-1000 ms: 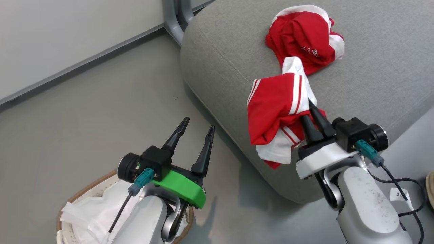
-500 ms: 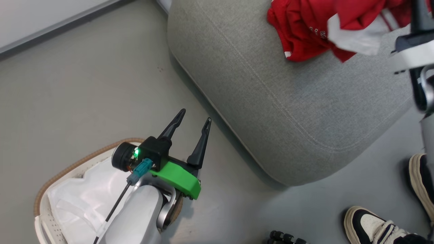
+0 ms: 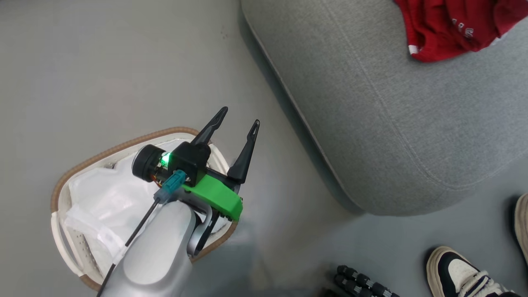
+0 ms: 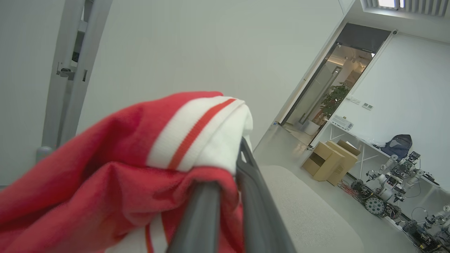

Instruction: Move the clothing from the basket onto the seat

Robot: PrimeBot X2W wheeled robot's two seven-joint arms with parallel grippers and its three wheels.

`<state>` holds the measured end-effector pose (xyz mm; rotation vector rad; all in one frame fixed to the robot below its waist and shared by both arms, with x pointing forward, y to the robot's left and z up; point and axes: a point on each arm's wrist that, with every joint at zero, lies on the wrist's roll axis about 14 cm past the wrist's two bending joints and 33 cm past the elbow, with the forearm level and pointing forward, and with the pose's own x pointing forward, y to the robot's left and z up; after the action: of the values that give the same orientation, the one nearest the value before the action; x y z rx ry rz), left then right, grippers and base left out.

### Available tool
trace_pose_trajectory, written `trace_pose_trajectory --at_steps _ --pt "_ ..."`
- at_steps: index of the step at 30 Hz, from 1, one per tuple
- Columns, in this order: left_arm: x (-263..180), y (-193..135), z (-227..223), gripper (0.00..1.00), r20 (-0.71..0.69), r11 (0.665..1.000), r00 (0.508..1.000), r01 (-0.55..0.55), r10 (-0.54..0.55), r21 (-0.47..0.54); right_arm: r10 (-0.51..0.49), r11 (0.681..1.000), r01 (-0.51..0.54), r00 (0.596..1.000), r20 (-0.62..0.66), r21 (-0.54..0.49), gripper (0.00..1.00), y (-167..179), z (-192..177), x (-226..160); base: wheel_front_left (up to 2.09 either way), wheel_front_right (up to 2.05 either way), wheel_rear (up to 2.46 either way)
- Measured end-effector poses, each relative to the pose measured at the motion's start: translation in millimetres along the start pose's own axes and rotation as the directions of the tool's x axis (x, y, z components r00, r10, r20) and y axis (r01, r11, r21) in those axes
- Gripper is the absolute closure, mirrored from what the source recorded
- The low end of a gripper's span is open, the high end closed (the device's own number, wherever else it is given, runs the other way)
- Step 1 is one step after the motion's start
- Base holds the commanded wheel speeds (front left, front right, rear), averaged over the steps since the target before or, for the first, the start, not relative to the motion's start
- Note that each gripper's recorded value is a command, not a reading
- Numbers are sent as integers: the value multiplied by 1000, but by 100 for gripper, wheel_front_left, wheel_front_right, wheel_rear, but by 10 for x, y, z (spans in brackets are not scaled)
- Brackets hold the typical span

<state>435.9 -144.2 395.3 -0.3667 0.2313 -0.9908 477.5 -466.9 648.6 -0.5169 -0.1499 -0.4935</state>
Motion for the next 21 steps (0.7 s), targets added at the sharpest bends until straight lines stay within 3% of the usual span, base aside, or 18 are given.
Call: trace_pose_trajectory --at_steps 6,10,17,18,19,20,21 --pt "-25 242 -40 0 9 999 999 -40 40 -12 7 1000 -6 988 -153 10 100 309 -636 51 0 0 0" --pt "-110 438 -151 0 -10 996 996 -85 85 -26 32 999 -27 962 -272 25 100 620 -1115 -28 0 0 0" --pt "-283 711 -301 0 -40 985 986 -164 162 -47 121 992 -95 914 -387 85 100 1274 -1640 -248 0 0 0" --pt "-304 740 -317 0 -44 984 984 -173 171 -48 126 991 -97 905 -406 91 90 1315 -1713 -302 0 0 0" --pt "-318 751 -328 0 -47 983 983 -178 176 -48 132 990 -101 897 -423 93 58 1343 -1768 -350 0 0 0" --pt "-330 753 -333 0 -50 982 983 -181 179 -49 138 990 -106 889 -438 97 17 1373 -1813 -404 0 0 0" --pt "-337 751 -329 0 -51 982 982 -184 181 -51 135 989 -96 886 -443 109 0 1383 -1824 -434 0 0 0"
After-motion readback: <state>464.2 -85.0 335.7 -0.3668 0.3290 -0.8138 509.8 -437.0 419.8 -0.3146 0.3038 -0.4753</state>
